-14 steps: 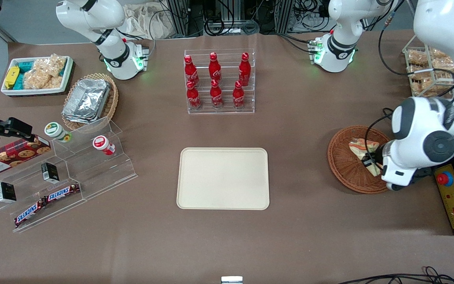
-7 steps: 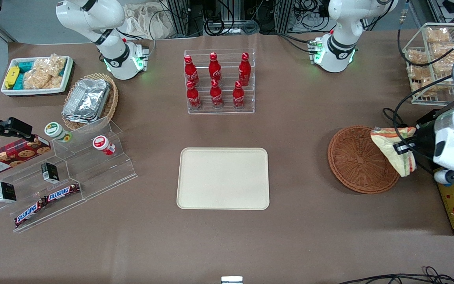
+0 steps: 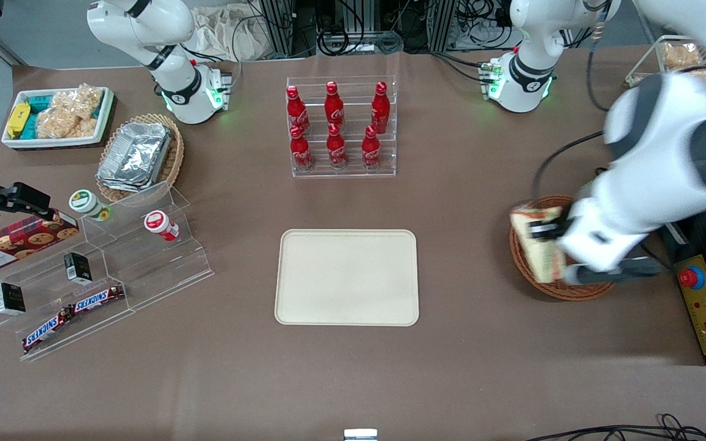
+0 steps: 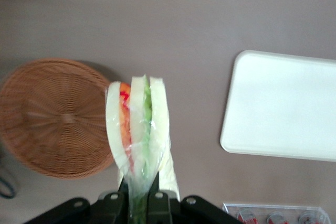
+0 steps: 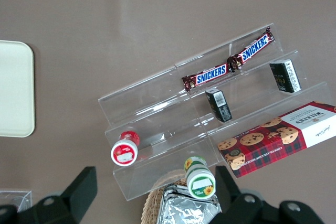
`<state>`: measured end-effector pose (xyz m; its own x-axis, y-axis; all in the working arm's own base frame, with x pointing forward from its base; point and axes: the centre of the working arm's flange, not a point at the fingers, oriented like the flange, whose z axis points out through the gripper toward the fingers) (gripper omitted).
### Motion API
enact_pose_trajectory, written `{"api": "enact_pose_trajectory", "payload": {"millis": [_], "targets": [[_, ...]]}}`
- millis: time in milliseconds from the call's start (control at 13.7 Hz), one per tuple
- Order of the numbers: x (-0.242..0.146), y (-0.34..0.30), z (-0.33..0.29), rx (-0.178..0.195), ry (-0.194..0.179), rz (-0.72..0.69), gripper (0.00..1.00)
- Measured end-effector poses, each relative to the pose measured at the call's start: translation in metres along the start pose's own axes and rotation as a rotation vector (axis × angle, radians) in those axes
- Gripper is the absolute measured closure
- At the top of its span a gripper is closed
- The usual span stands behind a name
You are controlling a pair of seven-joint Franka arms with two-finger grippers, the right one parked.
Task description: Place sandwich from basket to tray
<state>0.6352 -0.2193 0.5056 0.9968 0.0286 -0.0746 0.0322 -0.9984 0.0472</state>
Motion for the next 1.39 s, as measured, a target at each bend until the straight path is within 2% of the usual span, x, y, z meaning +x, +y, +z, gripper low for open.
{"api": "enact_pose_trajectory", "payload": {"millis": [220,293,439,585,805,951,1171,1244,1390], "targets": [[-0.006,0.098,0.099,-0.008,-0.017,0.093,0.85],[-0.008,0.123,0.131,-0.003,-0.007,0.092,0.85],[-0.015,0.164,0.183,0.012,0.035,0.077,0.85],[-0.016,0.184,0.224,-0.002,0.061,0.075,0.85],[-0.011,0.186,0.269,-0.031,0.054,0.072,0.85],[-0.009,0.185,0.282,-0.035,0.049,0.068,0.70],[-0.006,0.185,0.275,-0.038,0.057,0.064,0.40],[-0.005,0.184,0.266,-0.025,0.049,0.062,0.29],[-0.005,0.178,0.231,0.024,0.022,0.053,0.09]]}}
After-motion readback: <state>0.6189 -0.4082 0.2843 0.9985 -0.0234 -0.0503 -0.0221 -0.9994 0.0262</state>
